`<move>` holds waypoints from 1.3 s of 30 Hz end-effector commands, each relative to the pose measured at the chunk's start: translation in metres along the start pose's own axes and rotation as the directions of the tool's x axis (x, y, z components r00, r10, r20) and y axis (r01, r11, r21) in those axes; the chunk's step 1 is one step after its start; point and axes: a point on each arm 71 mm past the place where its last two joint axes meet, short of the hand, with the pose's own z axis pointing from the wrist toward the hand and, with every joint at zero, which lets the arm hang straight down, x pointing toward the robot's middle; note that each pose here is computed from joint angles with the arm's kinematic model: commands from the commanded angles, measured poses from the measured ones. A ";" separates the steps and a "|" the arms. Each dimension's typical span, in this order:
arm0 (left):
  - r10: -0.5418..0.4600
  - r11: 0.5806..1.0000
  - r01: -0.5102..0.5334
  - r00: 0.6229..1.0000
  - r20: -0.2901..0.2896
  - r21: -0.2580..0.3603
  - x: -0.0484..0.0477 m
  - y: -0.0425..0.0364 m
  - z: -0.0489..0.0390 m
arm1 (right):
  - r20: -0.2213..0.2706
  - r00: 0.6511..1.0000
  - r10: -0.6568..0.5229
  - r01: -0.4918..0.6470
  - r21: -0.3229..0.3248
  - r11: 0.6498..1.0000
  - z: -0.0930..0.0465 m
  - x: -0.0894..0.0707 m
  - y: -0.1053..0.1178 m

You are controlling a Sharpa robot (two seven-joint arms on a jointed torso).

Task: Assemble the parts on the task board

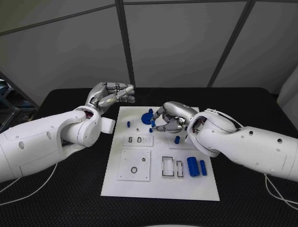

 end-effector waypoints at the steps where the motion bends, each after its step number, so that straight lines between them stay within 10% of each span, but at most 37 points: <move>1: 0.000 1.000 0.000 1.000 -0.008 0.002 0.0014 -0.0009 0.0007 | -0.017 0.997 -0.079 0.080 0.053 0.995 0.005 0.007 0.001; 39: 0.009 1.000 -0.009 1.000 0.010 -0.003 0.0005 -0.0005 0.0011 | -0.143 0.980 -0.135 0.140 0.023 0.990 0.021 0.054 0.022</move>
